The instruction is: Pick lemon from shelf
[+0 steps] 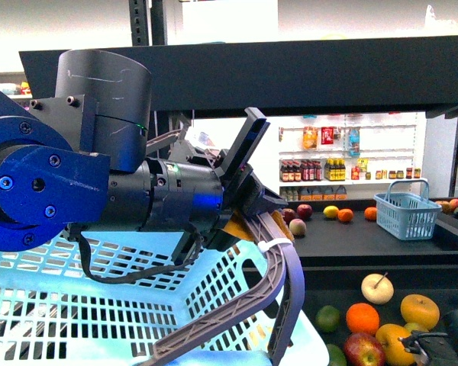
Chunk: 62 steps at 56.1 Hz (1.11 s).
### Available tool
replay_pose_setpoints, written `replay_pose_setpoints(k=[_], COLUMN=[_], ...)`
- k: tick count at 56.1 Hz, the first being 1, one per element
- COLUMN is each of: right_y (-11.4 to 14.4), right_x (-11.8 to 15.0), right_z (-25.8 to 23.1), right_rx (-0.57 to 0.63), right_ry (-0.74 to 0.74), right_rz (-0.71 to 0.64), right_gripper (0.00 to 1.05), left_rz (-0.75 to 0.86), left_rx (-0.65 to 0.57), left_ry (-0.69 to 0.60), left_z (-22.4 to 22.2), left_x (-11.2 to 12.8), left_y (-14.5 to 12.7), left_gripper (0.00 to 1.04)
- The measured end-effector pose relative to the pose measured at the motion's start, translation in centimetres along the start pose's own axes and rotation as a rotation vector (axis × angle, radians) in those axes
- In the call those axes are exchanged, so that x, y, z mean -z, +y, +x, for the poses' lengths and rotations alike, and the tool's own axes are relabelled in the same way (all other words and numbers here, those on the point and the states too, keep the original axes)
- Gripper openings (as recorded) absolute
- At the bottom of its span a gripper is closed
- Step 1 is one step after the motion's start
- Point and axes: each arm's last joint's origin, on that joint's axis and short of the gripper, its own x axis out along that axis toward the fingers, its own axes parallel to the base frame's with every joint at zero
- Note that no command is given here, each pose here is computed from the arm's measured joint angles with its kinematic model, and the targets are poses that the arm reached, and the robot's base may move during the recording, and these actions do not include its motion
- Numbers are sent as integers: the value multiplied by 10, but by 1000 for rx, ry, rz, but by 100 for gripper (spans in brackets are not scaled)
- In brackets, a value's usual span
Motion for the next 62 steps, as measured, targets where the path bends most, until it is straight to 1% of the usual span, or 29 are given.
replay_pose_setpoints(k=[4, 10, 19, 29, 40, 62], right_y=[5, 6, 7, 16, 23, 23], right_x=[0, 2, -4, -11, -9, -4], right_z=[21, 48, 69, 79, 89, 104], right_rx=[30, 78, 99, 92, 81, 95], right_ry=[17, 43, 45, 28, 35, 42], right_rz=[21, 72, 114, 125, 144, 167], right_gripper=[97, 97, 97, 97, 97, 97], left_rz=[0, 0, 0, 0, 1, 0], left_rx=[0, 0, 0, 0, 0, 0], left_ry=[0, 0, 0, 0, 0, 0], left_z=[0, 0, 0, 0, 0, 0], left_x=[0, 0, 0, 0, 0, 0], left_y=[0, 0, 0, 0, 0, 0], left_gripper=[8, 8, 8, 8, 8, 8])
